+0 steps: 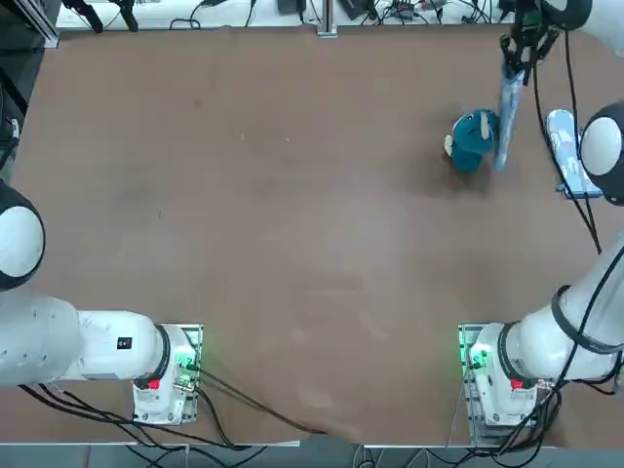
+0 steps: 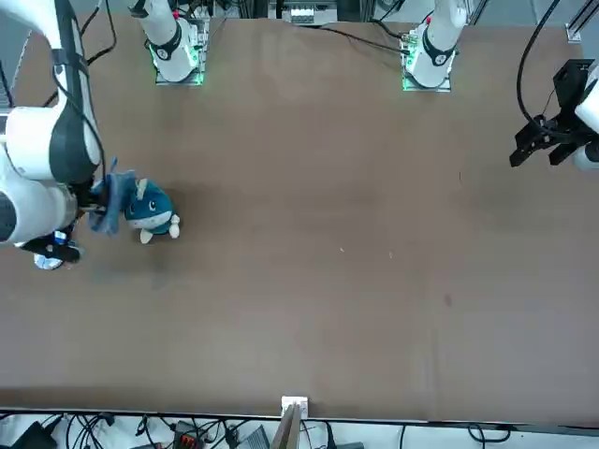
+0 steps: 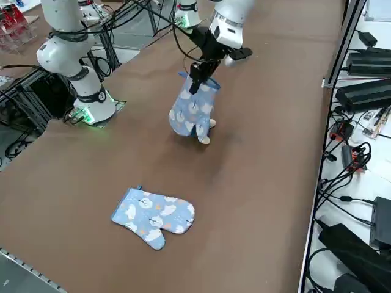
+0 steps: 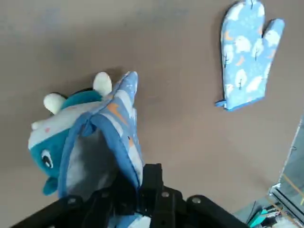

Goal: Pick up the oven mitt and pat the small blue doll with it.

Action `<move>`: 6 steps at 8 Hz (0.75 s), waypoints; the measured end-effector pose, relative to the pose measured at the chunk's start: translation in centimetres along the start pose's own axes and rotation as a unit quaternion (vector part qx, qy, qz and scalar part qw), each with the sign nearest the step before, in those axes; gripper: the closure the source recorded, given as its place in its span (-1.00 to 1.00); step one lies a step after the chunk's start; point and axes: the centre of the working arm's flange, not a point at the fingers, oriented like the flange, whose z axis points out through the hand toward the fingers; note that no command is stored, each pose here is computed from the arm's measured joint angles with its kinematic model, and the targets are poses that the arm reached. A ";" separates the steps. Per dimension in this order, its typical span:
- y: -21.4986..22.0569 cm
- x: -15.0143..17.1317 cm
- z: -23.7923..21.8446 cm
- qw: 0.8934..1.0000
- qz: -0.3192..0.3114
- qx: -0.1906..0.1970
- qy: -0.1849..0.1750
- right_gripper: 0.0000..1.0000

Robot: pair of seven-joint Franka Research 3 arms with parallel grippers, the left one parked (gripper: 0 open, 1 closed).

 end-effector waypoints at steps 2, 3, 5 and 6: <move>0.3 1.0 -1.0 0.999 0.016 0.021 0.043 0.91; 0.8 1.5 -1.4 0.997 0.025 0.029 0.061 0.91; 3.8 2.5 -1.4 0.997 0.030 0.022 0.074 0.91; 6.5 3.1 -1.1 0.997 0.013 -0.008 0.079 0.91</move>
